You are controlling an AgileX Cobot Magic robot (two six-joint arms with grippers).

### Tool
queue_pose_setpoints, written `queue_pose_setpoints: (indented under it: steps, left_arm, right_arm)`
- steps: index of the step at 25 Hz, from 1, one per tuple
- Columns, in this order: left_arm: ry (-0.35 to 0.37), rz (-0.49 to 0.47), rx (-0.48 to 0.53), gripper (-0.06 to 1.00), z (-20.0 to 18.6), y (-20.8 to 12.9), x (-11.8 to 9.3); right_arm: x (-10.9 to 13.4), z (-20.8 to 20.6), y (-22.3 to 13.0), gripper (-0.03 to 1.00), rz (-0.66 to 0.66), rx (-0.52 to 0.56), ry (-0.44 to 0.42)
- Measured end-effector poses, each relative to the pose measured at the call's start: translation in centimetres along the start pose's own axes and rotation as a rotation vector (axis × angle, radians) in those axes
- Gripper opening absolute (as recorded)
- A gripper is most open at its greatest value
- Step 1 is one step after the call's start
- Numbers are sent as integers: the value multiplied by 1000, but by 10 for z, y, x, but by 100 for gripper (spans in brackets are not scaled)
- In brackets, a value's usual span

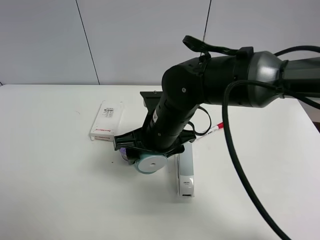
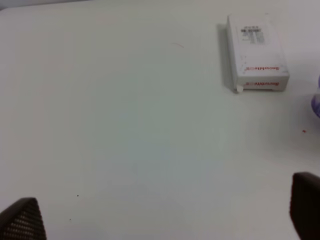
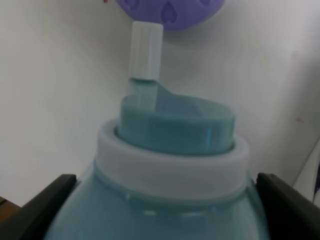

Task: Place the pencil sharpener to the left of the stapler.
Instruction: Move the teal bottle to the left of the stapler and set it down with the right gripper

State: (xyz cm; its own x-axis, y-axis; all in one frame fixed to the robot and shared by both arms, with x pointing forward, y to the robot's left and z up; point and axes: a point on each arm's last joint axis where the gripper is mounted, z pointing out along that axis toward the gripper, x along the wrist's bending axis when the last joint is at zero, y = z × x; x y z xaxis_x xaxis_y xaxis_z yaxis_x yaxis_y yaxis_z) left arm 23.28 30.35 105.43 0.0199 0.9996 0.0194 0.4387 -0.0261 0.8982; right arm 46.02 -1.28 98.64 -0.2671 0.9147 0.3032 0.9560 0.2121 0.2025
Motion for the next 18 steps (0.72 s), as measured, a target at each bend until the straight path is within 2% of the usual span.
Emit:
queue_pose_setpoints:
  steps: [4, 18]
  left_arm:
    - [0, 0, 0, 100, 0, 0, 0]
    - [0, 0, 0, 100, 0, 0, 0]
  right_arm:
    - [0, 8, -1, 69, -53, 13, -13]
    - [-8, 42, -6, 69, -389, 128, -61]
